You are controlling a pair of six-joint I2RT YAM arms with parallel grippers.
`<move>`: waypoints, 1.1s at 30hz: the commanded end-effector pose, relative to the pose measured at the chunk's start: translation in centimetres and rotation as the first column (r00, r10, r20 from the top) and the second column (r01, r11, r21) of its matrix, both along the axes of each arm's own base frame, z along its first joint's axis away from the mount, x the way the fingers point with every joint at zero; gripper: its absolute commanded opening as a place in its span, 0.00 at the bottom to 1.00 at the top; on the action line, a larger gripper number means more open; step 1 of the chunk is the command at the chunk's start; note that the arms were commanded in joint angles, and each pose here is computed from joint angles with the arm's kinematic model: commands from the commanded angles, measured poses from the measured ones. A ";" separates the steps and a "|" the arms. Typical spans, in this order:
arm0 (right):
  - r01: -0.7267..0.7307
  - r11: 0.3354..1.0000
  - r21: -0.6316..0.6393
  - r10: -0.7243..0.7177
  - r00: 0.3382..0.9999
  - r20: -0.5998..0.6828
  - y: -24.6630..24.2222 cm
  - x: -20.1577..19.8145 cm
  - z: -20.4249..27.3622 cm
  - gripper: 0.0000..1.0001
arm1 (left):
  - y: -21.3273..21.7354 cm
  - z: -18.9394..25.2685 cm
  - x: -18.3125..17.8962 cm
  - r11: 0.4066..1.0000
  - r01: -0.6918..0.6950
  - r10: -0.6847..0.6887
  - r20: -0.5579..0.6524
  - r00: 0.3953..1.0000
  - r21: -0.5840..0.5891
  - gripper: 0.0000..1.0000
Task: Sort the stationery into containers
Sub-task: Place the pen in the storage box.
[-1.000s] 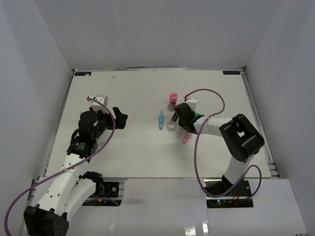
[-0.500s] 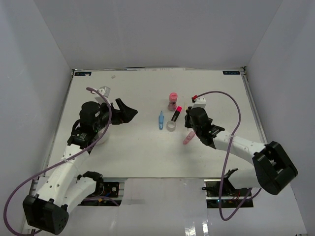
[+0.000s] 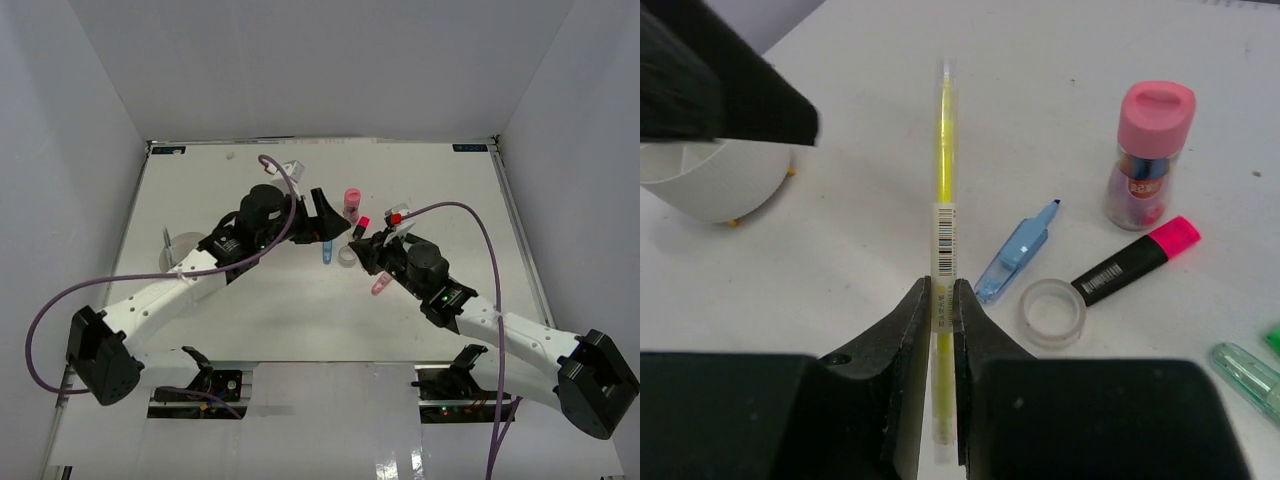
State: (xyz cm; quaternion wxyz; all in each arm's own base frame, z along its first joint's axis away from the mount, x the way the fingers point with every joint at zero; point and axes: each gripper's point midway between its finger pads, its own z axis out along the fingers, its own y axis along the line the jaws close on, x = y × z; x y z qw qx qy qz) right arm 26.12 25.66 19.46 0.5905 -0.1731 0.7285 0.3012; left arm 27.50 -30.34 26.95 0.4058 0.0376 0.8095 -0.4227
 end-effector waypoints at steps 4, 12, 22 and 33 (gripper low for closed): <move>-0.070 0.993 0.096 0.058 0.991 0.121 0.7 -1.1 3.1 0.12 | -2.5 0.3 2.3 0.993 -0.116 0.116 0.006 0.993 -0.006 0.88; -0.060 0.992 0.112 0.044 0.989 0.141 0.0 -1.5 3.2 0.13 | -4.6 -1.3 2.7 0.994 -0.108 0.108 -0.025 0.994 0.006 0.65; -0.054 0.991 0.125 0.037 0.990 0.134 -0.2 -1.6 2.7 0.16 | -5.5 -1.0 2.9 0.995 -0.099 0.099 -0.011 0.995 -0.017 0.26; -0.045 0.994 0.102 0.033 0.993 0.116 -0.3 -1.5 2.0 0.67 | -4.1 -0.9 3.4 0.991 -0.133 0.131 0.065 0.989 0.032 0.00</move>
